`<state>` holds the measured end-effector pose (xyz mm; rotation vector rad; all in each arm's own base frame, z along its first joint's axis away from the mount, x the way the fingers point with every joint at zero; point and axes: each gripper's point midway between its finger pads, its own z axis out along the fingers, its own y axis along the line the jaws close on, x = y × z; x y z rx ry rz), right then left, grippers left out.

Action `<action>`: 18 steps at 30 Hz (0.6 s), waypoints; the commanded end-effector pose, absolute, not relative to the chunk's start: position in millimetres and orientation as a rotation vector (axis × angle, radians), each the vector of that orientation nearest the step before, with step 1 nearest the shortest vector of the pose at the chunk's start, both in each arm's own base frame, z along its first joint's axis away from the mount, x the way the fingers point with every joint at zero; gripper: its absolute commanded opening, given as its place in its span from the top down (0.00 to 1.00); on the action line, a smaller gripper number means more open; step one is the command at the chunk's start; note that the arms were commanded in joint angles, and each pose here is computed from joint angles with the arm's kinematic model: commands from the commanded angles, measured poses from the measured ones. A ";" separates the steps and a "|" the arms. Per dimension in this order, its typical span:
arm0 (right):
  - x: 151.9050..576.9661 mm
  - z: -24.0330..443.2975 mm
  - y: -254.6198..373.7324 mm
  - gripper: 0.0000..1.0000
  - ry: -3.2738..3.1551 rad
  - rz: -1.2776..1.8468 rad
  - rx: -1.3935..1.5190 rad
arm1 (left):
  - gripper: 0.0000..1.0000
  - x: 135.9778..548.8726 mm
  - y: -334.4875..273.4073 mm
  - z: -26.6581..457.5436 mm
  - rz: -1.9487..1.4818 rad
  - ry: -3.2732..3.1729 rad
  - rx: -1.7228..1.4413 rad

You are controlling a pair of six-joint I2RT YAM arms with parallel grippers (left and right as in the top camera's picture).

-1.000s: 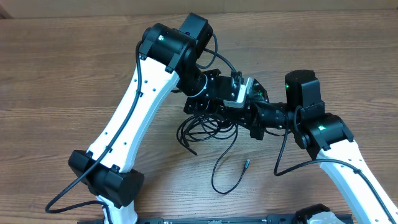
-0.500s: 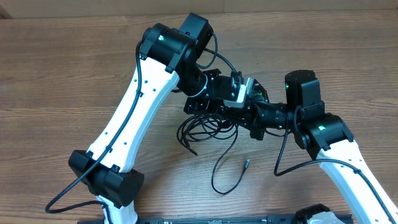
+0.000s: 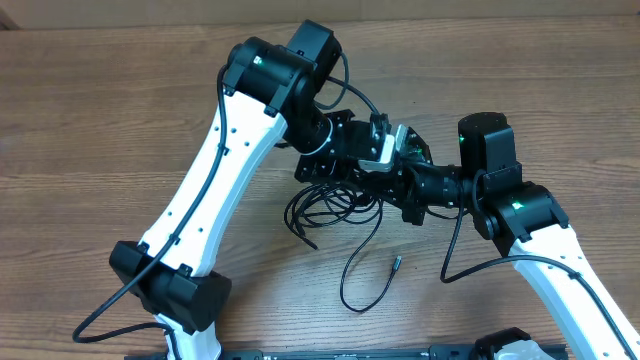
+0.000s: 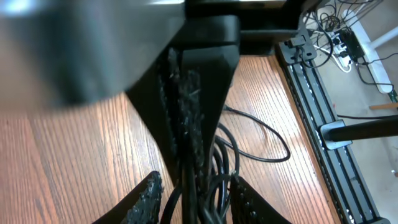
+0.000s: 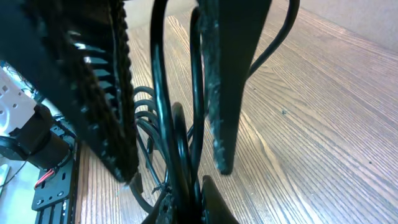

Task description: Untangle cables

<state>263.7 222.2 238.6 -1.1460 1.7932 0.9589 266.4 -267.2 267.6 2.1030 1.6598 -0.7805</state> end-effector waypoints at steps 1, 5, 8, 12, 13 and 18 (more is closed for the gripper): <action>266.1 241.1 221.5 0.96 1.796 0.944 -1.137 | 0.96 278.8 -250.0 276.5 -0.738 1.703 2.032; 267.3 243.7 222.3 0.96 1.782 0.943 -1.136 | 0.96 283.6 -246.1 280.9 -0.776 1.707 1.982; 269.0 245.8 222.8 0.96 1.783 0.949 -1.120 | 0.96 282.8 -247.4 282.0 -0.787 1.700 1.978; 269.0 245.8 222.8 0.87 1.783 0.949 -1.120 | 0.96 282.9 -247.4 282.0 -0.787 1.700 1.978; 269.0 245.8 222.8 0.87 1.783 0.949 -1.120 | 0.95 282.9 -247.3 282.0 -0.787 1.701 1.977; 268.9 245.7 222.8 0.87 1.783 0.949 -1.120 | 0.96 282.6 -247.2 282.0 -0.789 1.702 1.978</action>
